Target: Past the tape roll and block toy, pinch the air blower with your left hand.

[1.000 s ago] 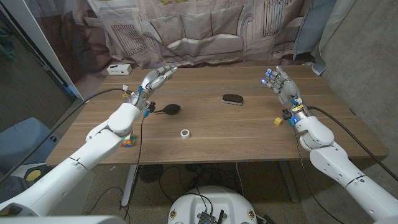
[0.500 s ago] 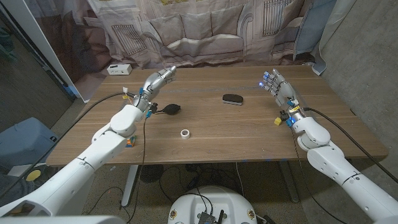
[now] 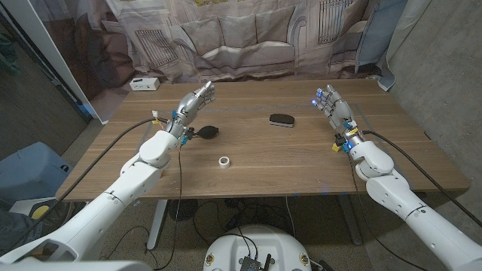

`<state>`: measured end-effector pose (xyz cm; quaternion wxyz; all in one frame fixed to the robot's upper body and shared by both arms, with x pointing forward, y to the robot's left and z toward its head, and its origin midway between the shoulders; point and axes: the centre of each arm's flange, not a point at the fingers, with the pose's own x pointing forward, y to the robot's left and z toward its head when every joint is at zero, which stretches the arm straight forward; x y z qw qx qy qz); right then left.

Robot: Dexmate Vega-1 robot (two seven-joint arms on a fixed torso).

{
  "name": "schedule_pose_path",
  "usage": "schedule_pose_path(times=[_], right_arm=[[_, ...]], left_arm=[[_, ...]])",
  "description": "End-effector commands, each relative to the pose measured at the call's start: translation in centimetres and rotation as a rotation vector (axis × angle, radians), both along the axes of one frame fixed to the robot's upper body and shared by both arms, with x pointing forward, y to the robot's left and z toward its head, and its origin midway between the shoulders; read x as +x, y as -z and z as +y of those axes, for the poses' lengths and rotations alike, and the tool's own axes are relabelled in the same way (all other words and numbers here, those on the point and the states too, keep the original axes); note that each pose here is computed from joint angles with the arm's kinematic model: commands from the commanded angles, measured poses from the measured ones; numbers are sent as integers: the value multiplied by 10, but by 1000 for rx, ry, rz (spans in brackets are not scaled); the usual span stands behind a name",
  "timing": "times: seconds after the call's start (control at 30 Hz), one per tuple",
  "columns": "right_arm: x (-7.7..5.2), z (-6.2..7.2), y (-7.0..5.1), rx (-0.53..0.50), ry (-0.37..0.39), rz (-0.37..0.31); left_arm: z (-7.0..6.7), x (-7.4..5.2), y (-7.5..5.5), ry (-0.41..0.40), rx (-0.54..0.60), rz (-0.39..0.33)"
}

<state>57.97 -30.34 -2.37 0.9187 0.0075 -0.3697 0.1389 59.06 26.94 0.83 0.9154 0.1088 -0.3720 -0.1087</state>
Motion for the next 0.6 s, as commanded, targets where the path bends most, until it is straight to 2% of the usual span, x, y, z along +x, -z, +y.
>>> schedule_pose_path(times=[0.03,0.27,0.6], right_arm=[[12,-1,4,10,-22,24],[15,-2,0,17,-18,16],[16,2,2,38,-14,24]], left_arm=[[-3,15,10,15,-22,16],[-2,14,12,-5,-42,4],[3,17,15,-3,-63,11]])
